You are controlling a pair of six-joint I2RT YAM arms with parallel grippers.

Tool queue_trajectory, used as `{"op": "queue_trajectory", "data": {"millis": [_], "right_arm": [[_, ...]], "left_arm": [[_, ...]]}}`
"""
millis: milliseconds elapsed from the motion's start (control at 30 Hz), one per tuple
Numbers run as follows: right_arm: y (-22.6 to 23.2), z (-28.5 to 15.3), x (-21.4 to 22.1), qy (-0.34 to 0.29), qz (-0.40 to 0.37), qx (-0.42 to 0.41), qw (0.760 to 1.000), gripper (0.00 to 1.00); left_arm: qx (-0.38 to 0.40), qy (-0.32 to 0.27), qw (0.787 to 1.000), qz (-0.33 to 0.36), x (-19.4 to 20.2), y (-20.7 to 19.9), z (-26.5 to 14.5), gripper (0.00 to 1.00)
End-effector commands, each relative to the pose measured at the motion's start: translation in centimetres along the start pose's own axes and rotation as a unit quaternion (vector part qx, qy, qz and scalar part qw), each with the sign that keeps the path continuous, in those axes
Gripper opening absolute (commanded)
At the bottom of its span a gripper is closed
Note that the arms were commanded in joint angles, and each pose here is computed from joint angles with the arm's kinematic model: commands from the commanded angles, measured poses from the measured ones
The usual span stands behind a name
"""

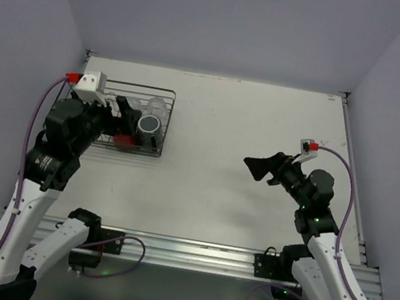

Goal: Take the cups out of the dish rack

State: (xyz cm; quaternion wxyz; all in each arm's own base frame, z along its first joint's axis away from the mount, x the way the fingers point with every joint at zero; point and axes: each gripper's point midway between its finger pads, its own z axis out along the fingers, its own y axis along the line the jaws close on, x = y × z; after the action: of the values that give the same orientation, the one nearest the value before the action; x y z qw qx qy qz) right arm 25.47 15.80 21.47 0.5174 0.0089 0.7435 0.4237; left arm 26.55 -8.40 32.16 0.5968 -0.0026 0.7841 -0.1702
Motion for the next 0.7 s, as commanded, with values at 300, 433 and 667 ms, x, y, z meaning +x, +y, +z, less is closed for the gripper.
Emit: {"op": "queue_trajectory", "data": {"millis": [300, 433, 667], "right_arm": [[0.1, 0.4, 0.1, -0.009, -0.01, -0.009, 1.0, 0.97], [0.1, 0.5, 0.3, -0.003, -0.012, -0.007, 1.0, 0.97], [0.0, 0.7, 0.6, 0.007, -0.014, -0.005, 1.0, 0.96]], "left_arm": [[-0.116, 0.114, 0.986, -0.027, 4.8, 3.8, 4.8, 1.0], [-0.118, 0.128, 0.984, -0.03, 5.3, 3.9, 7.8, 1.0], [-0.185, 0.171, 0.968, 0.012, 8.3, 6.0, 11.8, 1.0]]}}
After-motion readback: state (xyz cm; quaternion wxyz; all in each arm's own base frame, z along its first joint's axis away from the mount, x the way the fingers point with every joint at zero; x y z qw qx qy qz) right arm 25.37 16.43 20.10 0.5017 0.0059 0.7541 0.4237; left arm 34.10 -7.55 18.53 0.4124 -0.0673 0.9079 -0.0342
